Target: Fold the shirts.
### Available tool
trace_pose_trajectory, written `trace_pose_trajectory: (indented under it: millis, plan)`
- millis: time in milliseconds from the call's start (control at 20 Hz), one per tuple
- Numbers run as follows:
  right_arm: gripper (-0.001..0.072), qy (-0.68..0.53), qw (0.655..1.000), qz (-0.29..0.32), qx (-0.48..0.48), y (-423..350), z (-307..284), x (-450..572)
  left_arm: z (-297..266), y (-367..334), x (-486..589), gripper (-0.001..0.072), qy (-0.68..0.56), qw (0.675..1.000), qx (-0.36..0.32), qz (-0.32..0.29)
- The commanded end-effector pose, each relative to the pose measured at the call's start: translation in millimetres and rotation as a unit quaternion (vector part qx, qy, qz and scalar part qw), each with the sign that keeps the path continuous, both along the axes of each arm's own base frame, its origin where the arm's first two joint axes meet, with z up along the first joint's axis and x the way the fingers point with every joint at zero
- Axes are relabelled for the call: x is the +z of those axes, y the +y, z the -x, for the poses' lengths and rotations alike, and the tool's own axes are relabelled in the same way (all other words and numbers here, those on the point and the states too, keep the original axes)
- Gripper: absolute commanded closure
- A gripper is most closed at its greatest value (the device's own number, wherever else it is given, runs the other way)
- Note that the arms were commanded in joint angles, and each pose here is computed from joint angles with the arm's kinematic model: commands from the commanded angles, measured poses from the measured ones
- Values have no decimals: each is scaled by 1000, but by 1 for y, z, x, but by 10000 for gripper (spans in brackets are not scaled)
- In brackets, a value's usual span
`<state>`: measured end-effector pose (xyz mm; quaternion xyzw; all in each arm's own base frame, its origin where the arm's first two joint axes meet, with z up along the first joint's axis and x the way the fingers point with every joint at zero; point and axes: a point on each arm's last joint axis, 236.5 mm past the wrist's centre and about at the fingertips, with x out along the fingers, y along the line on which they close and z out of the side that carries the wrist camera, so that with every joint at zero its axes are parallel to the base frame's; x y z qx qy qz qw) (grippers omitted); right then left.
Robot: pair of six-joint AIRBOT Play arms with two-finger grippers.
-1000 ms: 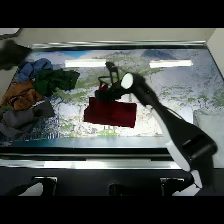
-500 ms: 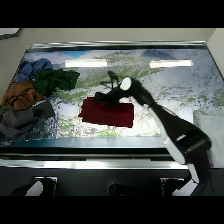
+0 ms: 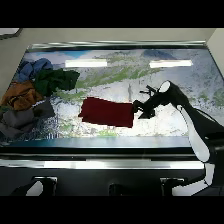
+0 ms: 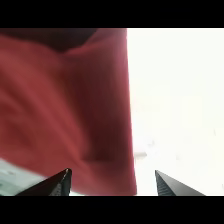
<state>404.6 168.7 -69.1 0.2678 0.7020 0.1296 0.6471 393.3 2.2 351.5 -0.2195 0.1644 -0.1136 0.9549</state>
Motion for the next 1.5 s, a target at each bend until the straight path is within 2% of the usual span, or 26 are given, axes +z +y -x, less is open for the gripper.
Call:
trace_pose_trajectory:
  millis: [0, 50, 150, 200, 250, 400, 500, 650, 750, 900, 1100, 1300, 1450]
  plan:
    - [158, 11, 994, -69, -90, 15, -17, -25, 2, -7, -3, 675, 6, 1000, -12, -2]
    - [170, 20, 992, -83, -97, 20, -18, -27, 1, -9, -3, 675, 6, 1000, -14, -1]
    - [267, 10, 988, -121, -93, 33, -23, -21, 0, -12, -3, 675, 5, 1000, -17, -1]
    - [391, -5, 987, -141, -80, 39, -25, -12, 0, -13, -3, 675, 4, 1000, -18, -1]
    - [672, -20, 984, -165, -67, 46, -27, -2, 0, -14, -2, 674, 3, 1000, -19, -1]
    - [667, -82, 977, -198, -13, 45, -38, 48, 0, -14, -2, 674, 3, 1000, -19, -1]
    - [666, -140, 973, -181, -17, 14, -57, 98, 0, -14, -2, 674, 3, 1000, -19, -1]
    - [666, -211, 971, -74, -88, -89, -75, 163, 0, -14, -2, 674, 3, 1000, -19, -1]
    - [666, -234, 959, -5, -161, -170, -66, 196, 0, -14, -2, 674, 3, 1000, -19, -1]
    - [666, -254, 925, 47, -278, -272, -31, 239, 0, -14, -2, 674, 0, 1000, -21, -10]
    - [666, -242, 873, 77, -417, -373, 26, 259, 0, -14, -3, 674, -3, 999, -26, -22]
    - [666, -211, 830, 79, -510, -433, 75, 256, 2, -16, -5, 674, -1, 999, -33, -32]
    - [665, -187, 824, 74, -530, -441, 110, 258, 2, -16, -5, 674, -2, 999, -34, -36]
